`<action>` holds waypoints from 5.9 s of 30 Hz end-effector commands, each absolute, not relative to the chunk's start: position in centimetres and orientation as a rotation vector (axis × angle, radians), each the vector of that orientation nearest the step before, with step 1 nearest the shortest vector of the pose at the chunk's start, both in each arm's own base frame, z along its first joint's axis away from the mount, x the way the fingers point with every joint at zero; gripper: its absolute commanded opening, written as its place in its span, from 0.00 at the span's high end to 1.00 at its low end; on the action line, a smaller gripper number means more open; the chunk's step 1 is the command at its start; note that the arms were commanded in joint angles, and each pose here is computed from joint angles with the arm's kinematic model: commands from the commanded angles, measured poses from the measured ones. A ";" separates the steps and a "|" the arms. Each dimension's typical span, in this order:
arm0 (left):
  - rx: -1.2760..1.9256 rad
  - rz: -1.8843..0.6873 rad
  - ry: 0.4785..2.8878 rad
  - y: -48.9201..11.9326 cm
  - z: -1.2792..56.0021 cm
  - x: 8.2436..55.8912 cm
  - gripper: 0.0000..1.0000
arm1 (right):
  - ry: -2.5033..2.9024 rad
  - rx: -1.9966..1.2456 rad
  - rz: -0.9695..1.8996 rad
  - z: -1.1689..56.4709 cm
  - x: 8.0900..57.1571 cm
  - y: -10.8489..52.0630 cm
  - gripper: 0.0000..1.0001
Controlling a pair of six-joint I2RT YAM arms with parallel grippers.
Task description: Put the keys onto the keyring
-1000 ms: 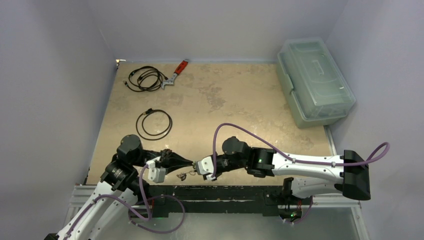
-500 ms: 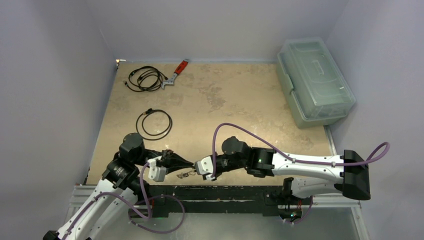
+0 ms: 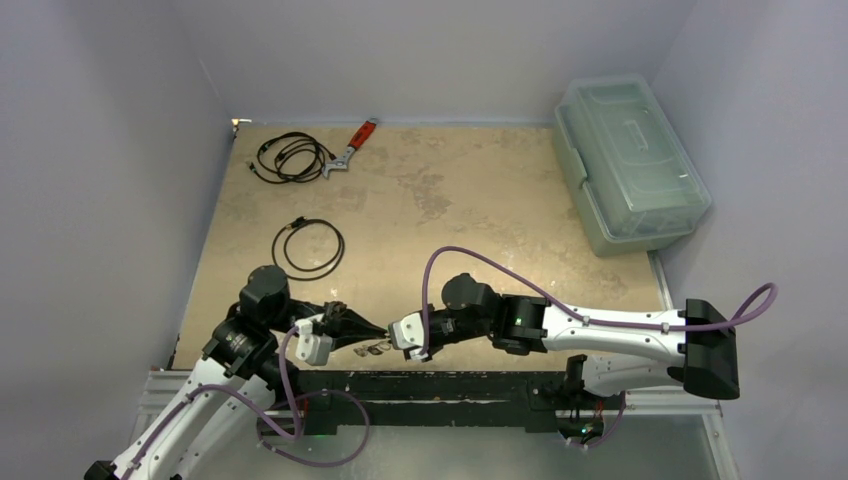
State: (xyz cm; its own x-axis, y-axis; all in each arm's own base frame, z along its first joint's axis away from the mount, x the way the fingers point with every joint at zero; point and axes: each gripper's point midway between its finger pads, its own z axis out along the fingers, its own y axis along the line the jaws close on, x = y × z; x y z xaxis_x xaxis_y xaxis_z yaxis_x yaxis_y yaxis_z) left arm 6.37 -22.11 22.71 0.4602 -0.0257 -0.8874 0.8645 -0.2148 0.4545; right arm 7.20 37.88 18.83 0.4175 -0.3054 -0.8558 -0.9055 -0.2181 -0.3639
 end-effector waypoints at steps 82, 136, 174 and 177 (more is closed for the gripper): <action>1.801 -0.836 0.644 -22.6 24.9 6.3 1.00 | 0.897 -1.661 0.858 25.3 6.4 38.1 1.00; 1.929 -0.764 0.571 -22.5 26.1 4.0 1.00 | 0.949 -1.655 0.842 25.8 6.6 37.1 1.00; 2.010 -0.391 0.453 -21.7 24.2 6.8 1.00 | 1.081 -1.819 0.869 23.3 6.2 38.6 1.00; 2.006 -0.403 0.450 -21.8 24.4 6.6 1.00 | 1.085 -1.823 0.865 23.2 6.2 38.6 1.00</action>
